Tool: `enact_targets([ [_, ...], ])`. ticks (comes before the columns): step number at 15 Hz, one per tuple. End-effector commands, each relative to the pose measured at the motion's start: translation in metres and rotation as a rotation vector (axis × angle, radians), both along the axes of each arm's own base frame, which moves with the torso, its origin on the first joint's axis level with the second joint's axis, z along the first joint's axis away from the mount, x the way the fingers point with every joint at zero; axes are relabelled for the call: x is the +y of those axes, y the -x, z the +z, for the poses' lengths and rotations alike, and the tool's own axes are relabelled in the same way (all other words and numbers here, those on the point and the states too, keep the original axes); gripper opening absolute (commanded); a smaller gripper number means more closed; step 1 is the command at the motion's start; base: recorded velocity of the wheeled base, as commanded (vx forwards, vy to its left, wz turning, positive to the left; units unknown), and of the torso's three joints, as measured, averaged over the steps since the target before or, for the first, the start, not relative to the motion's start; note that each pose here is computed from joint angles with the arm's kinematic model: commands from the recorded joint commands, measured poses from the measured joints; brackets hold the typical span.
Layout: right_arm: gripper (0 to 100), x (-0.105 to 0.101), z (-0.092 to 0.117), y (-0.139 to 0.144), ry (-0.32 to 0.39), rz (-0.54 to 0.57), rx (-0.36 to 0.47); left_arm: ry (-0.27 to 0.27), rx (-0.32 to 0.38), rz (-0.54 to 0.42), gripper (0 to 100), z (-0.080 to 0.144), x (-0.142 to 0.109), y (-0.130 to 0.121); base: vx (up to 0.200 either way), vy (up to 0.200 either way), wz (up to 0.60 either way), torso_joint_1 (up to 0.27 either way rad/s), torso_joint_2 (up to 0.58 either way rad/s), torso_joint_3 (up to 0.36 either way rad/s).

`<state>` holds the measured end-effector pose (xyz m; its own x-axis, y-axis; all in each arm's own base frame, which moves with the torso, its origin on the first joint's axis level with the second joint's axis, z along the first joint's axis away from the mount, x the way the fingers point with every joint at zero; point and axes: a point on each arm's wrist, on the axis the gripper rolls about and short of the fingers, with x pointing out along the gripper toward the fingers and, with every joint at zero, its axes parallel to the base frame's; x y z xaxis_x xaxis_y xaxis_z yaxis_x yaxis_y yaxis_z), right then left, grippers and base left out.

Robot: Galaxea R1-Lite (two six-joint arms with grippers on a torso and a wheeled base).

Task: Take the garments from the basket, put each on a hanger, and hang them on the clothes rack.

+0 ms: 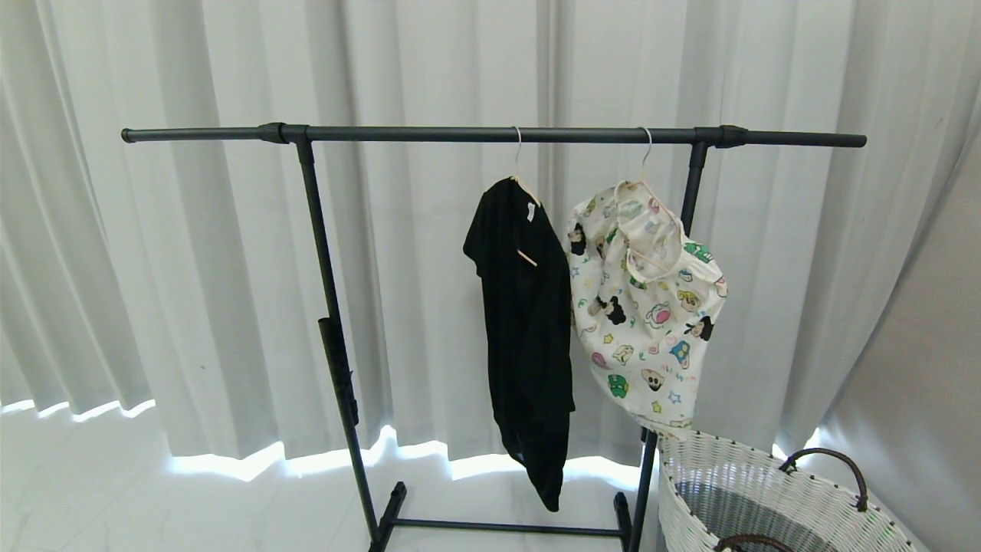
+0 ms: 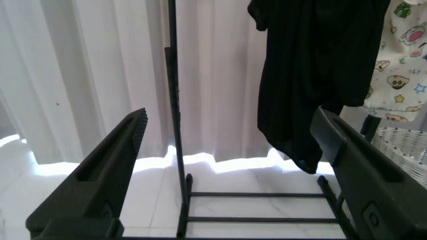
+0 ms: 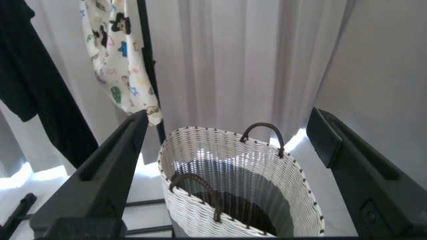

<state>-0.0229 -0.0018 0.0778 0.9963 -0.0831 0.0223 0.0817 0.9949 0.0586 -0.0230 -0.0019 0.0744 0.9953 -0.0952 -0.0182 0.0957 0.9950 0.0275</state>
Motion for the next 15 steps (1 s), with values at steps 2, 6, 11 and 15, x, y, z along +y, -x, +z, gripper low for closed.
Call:
enact_targets([
  [2,100,0.0000,0.0000,0.0000,0.000,0.000,-0.001,0.000,0.000,0.000,100,-0.0001,0.0000,0.0000,0.000,0.000,0.00,0.000,0.00,0.000],
  [6,100,0.0000,0.0000,0.0000,0.000,0.000,-0.001,0.000,0.000,0.000,100,-0.0001,0.0000,0.0000,0.000,0.000,0.00,0.000,0.00,0.000],
  [11,100,0.0000,0.0000,0.0000,0.000,0.000,-0.001,0.000,0.000,0.000,100,-0.0001,0.0000,0.0000,0.000,0.000,0.00,0.000,0.00,0.000],
  [15,100,0.0000,0.0000,0.0000,0.000,0.000,-0.001,0.000,0.000,0.000,100,-0.0001,0.0000,0.0000,0.000,0.000,0.00,0.000,0.00,0.000],
])
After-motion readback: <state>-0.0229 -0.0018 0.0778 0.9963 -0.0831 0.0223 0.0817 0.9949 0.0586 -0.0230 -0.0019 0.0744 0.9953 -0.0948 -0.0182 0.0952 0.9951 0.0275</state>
